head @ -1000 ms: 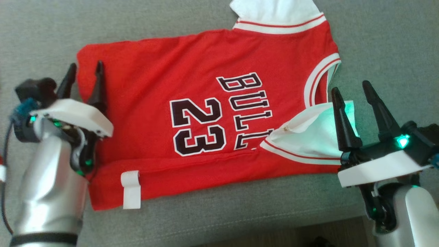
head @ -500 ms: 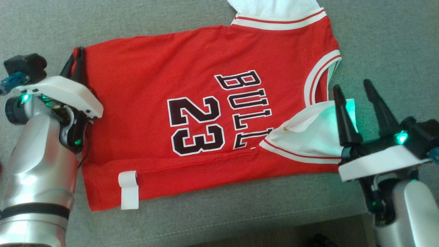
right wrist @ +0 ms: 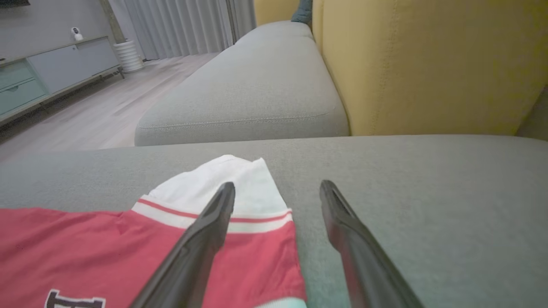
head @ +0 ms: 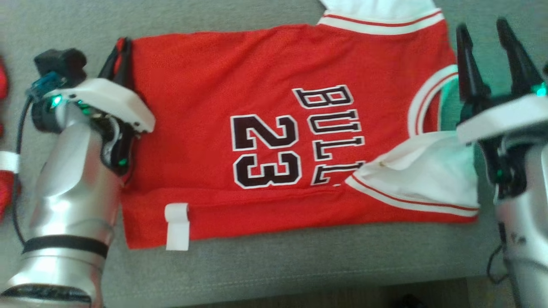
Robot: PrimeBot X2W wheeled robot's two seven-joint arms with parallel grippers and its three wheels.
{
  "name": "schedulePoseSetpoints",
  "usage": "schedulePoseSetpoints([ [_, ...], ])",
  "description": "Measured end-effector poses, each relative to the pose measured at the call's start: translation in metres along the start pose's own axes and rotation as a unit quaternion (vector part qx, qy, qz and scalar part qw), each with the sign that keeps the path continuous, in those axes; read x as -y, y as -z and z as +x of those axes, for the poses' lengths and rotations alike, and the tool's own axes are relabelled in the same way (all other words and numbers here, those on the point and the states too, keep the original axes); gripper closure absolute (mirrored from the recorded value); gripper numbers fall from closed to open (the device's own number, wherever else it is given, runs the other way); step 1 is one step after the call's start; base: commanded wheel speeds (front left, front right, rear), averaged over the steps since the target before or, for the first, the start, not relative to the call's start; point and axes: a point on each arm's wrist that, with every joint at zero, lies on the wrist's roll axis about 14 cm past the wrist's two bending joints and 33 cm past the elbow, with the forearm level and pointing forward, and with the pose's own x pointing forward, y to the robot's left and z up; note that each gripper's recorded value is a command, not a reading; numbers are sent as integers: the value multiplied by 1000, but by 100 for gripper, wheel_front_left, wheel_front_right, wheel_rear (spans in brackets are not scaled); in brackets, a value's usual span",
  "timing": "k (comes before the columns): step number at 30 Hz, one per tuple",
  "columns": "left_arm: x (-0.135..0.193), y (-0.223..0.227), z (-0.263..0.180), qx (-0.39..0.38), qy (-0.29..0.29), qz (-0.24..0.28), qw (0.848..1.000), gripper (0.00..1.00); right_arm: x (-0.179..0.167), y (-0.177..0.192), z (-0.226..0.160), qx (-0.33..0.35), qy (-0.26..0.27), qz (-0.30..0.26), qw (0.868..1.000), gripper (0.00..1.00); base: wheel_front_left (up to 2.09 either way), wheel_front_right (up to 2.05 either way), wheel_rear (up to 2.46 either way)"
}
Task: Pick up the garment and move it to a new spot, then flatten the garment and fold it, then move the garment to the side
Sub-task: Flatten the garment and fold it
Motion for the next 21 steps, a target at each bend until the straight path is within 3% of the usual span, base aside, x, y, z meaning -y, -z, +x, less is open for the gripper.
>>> schedulePoseSetpoints([
  [12,3,-7,4,22,6,4,1000,100,-38,1,100,-53,-73,-16,996,0,0,0,0],
  [21,4,-9,3,27,9,13,1000,100,-29,42,121,-180,-63,-34,981,0,0,0,0],
])
